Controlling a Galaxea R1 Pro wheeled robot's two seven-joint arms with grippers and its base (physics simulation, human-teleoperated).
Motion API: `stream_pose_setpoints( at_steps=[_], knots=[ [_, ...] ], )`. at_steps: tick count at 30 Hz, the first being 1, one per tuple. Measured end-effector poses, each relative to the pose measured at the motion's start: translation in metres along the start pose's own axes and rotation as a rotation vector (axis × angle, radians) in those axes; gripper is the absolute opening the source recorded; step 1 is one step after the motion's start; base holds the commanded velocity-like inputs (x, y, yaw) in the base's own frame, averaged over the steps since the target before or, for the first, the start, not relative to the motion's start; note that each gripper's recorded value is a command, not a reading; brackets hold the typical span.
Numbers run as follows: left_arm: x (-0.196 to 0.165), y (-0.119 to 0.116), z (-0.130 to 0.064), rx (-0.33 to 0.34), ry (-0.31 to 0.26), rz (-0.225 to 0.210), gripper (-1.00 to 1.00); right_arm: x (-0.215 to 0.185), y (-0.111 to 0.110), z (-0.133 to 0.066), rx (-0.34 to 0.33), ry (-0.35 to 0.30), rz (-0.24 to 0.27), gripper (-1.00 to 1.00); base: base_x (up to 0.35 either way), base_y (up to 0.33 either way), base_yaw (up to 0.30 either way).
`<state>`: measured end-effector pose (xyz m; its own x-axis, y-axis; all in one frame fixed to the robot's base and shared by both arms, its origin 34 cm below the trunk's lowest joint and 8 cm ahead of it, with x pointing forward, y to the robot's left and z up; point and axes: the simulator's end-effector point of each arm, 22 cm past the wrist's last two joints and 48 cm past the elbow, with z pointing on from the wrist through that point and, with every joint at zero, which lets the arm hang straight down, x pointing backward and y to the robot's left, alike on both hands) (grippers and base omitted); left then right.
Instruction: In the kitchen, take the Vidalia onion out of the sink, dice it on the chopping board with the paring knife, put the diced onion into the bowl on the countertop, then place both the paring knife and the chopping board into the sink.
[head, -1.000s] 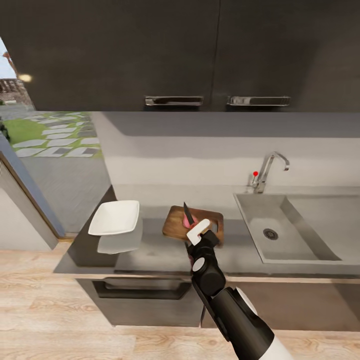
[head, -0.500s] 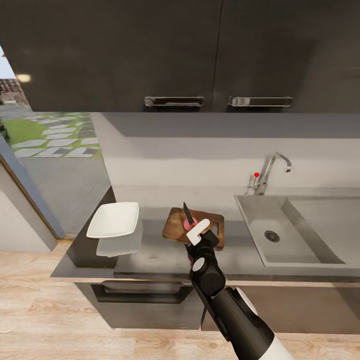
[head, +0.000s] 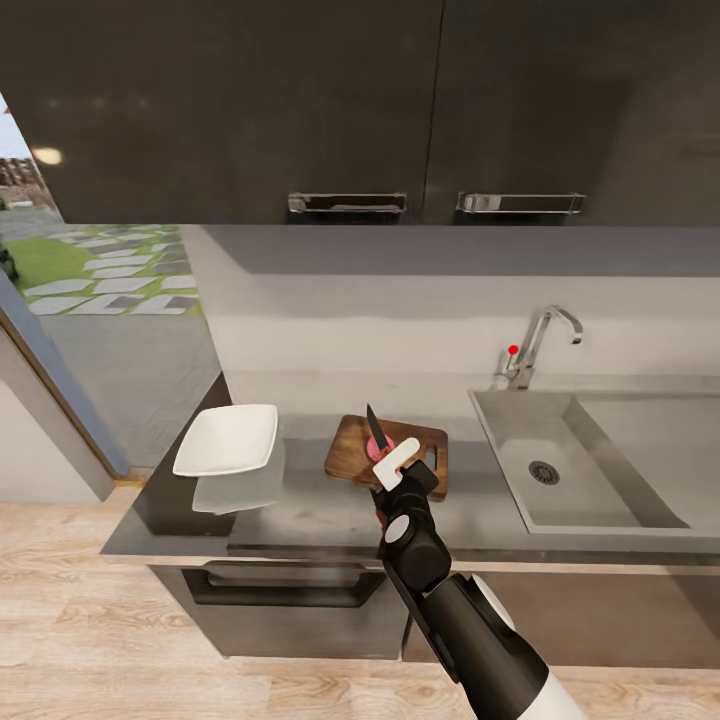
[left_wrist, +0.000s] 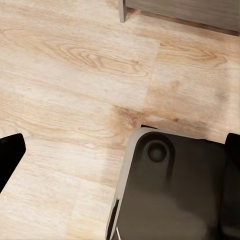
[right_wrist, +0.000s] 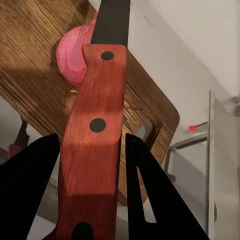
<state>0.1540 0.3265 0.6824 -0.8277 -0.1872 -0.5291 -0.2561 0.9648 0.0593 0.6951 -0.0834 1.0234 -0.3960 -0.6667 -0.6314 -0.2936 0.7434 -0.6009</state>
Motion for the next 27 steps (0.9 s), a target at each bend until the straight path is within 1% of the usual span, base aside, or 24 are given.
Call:
stream_pose_setpoints(
  at_steps=[8,27],
  knots=[
    [0.002,0.001,-0.001,-0.002,0.008,0.001,1.00,0.003,0.003,0.002,-0.005,0.006,0.000,-1.00,0.000,-0.036,0.000],
    [0.010,0.003,-0.005,-0.007,0.036,0.006,1.00,0.013,0.012,0.011,-0.024,0.027,-0.002,-1.00,0.000,-0.001,0.000]
  ],
)
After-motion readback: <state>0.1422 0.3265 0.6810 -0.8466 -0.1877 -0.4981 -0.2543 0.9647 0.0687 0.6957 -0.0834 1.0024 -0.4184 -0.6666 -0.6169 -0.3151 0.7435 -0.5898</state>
